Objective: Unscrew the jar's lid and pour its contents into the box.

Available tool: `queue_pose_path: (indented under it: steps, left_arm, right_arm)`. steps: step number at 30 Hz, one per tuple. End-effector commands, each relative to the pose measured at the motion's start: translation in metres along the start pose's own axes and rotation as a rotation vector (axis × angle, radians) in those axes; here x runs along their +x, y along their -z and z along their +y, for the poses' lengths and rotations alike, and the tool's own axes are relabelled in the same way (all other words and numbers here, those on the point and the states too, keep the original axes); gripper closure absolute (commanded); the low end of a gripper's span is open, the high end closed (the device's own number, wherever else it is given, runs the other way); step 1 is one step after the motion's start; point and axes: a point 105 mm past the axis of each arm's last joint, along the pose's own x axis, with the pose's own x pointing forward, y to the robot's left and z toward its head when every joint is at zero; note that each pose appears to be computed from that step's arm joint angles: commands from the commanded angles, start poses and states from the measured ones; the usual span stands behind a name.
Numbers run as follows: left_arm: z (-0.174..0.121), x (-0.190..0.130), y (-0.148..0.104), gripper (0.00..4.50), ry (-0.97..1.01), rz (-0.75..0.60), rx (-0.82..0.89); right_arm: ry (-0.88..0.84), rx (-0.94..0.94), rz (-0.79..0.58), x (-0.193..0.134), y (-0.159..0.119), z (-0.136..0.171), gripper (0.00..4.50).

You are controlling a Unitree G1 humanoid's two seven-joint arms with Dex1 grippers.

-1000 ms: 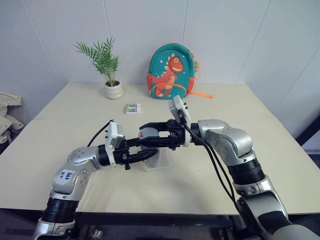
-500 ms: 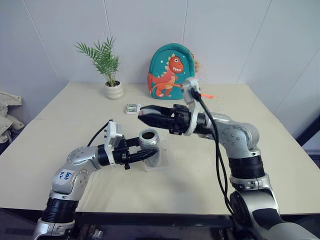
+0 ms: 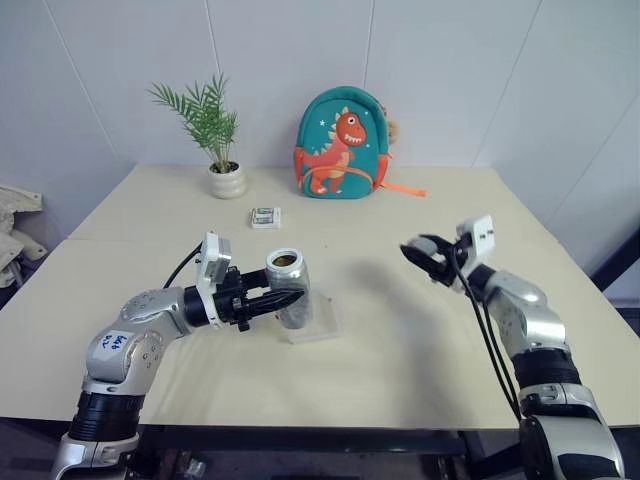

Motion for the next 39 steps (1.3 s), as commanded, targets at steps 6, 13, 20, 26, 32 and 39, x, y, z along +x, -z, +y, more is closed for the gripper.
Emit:
queue_pose_path:
  steps: [6, 13, 20, 26, 32, 39]
  left_arm:
    - [0.006, -0.006, -0.02, 2.44, -0.032, -0.023, 0.147]
    - [0.02, -0.008, -0.019, 2.44, -0.122, 0.004, 0.178]
    - [0.028, -0.002, -0.025, 2.44, -0.2, 0.014, 0.25]
    - [0.036, -0.009, -0.036, 2.44, -0.317, 0.009, 0.41]
    - [0.034, -0.015, -0.038, 2.44, -0.299, -0.001, 0.367]
    - [0.039, -0.024, -0.03, 2.44, -0.284, 0.024, 0.339]
  right_arm:
    - [0.188, -0.029, 0.062, -0.023, 0.041, -0.032, 1.62]
    - [0.159, -0.007, 0.066, -0.025, 0.044, -0.031, 0.31]
    - [0.117, -0.087, -0.012, -0.033, 0.003, -0.039, 0.01]
    - [-0.112, -0.138, -0.099, -0.04, -0.053, 0.012, 0.01]
    - [-0.39, -0.23, -0.101, -0.053, -0.097, 0.092, 0.01]
    - [-0.514, -0.323, -0.073, -0.068, -0.103, 0.133, 0.01]
